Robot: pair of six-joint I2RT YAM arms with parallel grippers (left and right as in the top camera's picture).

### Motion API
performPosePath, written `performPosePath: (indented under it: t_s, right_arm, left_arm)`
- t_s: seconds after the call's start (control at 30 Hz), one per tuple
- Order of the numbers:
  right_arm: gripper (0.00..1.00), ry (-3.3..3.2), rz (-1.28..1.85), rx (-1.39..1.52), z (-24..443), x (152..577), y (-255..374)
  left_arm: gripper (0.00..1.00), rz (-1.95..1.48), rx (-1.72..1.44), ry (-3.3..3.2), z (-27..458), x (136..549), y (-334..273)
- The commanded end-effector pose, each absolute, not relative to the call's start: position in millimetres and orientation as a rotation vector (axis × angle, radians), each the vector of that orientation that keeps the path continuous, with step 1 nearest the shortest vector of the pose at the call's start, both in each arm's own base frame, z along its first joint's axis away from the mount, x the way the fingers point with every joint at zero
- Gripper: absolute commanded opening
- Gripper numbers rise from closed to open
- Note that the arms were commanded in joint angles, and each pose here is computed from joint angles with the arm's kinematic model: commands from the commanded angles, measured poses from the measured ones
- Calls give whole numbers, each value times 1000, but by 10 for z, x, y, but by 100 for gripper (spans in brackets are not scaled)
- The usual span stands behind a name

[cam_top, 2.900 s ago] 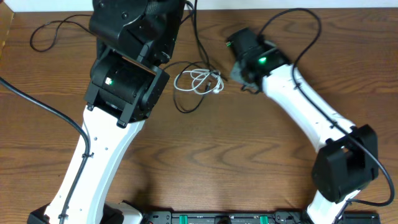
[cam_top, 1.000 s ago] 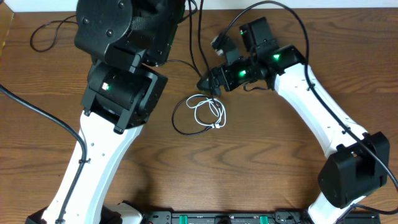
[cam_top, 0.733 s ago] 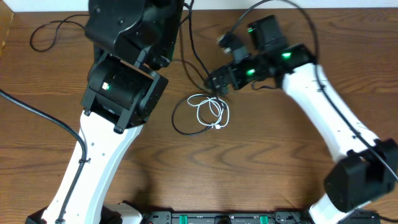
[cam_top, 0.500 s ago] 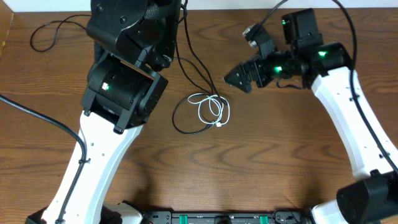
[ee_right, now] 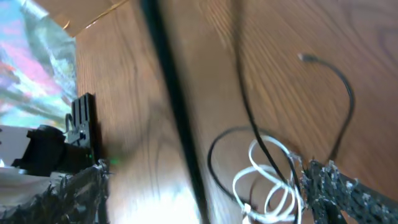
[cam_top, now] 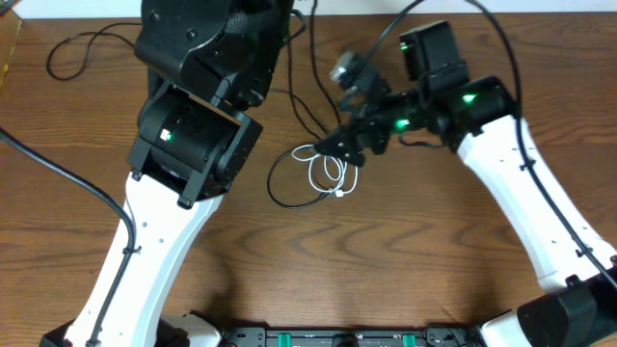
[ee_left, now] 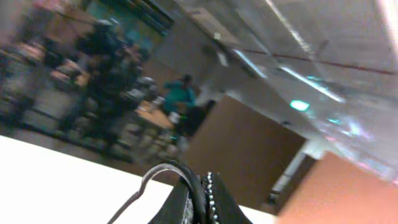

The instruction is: Untangle cables

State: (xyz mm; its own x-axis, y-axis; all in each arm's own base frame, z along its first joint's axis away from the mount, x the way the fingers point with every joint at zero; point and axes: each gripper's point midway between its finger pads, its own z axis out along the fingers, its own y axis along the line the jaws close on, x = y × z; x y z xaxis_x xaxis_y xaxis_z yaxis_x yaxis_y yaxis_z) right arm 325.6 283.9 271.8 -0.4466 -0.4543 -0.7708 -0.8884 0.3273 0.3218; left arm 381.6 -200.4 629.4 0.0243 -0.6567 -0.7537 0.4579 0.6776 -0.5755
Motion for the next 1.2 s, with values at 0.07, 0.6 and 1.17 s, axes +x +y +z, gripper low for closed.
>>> performPosePath:
  t_s: [0.07,0.6,1.17]
  right_arm:
    - [99,2108,902,-1078,2557,3497,2946]
    - [80,2092,986,-877,2521,3933,3136]
    - [59,1919,1139,-997,2794,3688,3526]
  left_arm:
    - [7,-1111,-91,1215,6597,3475,-2177]
    - [7,-1242,-111,1100,6934,3147,-2025]
    - [7,-1274,-108,1020,7181,2789,-1800]
